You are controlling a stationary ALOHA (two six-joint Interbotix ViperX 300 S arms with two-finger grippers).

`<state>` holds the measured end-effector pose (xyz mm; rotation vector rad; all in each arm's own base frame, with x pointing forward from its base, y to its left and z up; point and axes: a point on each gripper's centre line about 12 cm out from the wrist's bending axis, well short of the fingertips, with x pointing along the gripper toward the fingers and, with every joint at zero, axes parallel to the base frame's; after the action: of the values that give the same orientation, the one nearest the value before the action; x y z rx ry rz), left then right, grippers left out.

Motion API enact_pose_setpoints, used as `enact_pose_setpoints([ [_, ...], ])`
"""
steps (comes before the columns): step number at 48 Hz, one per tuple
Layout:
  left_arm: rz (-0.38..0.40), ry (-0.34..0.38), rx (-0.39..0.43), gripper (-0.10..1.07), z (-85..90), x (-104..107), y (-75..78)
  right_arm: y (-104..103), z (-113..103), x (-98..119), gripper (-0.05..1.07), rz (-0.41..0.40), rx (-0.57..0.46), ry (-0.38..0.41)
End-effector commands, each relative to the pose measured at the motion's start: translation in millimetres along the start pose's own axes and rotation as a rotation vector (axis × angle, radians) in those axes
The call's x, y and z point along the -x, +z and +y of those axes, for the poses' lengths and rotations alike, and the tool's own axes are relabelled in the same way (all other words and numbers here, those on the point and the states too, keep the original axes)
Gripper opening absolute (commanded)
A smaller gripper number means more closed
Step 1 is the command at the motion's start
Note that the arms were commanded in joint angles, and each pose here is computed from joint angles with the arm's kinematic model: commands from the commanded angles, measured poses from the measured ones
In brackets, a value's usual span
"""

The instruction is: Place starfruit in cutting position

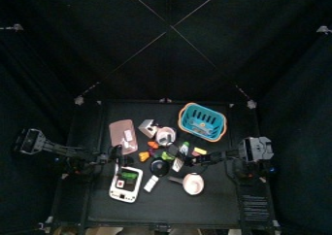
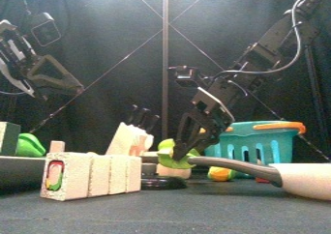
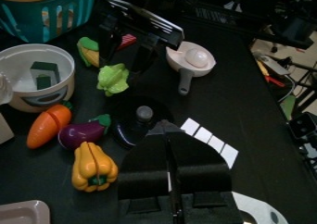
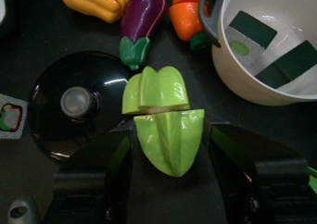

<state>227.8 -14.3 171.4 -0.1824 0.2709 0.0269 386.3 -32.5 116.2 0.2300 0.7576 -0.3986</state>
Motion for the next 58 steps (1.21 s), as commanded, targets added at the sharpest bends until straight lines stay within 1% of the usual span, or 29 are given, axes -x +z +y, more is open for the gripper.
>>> enact_pose_setpoints([
  [1, -0.021, -0.01, 0.001, 0.12, -3.3, -3.0, 7.2, 15.3, 2.9, 12.5, 0.68, -0.043, -0.042, 0.015],
  [11, -0.027, -0.011, -0.001, 0.12, -4.1, -4.0, 9.9, 14.1, -0.5, 22.1, 0.68, -0.03, -0.162, -0.002],
  [14, -0.035, -0.013, -0.002, 0.12, -4.9, -5.1, 12.7, 15.0, 0.8, 27.6, 0.68, -0.034, -0.194, -0.008],
  [21, -0.045, -0.015, -0.001, 0.12, -5.8, -6.3, 16.3, 17.8, 5.6, 43.2, 0.68, -0.038, -0.307, -0.037],
  [27, -0.045, -0.008, 0.003, 0.12, -4.0, -6.4, 16.5, 14.9, 7.9, 52.3, 0.68, -0.02, -0.402, -0.095],
  [37, -0.051, -0.004, 0.015, 0.12, -4.1, -7.0, 18.3, 5.1, 19.2, 62.8, 0.68, 0.032, -0.517, -0.216],
  [44, -0.048, -0.004, 0.022, 0.12, -4.5, -6.8, 17.5, 0.3, 28.8, 64.6, 0.68, 0.063, -0.577, -0.291],
  [50, -0.046, -0.013, 0.023, 0.12, -7.2, -6.8, 17.3, 2.5, 33.9, 61.1, 0.69, 0.046, -0.634, -0.362],
  [53, -0.048, -0.018, 0.022, 0.12, -8.4, -6.9, 17.8, 0.9, 36.8, 56.7, 0.69, 0.038, -0.661, -0.385],
  [58, -0.048, -0.02, 0.022, 0.12, -8.8, -6.8, 17.7, -4.5, 45.4, 44.6, 0.69, 0.032, -0.73, -0.4],
])
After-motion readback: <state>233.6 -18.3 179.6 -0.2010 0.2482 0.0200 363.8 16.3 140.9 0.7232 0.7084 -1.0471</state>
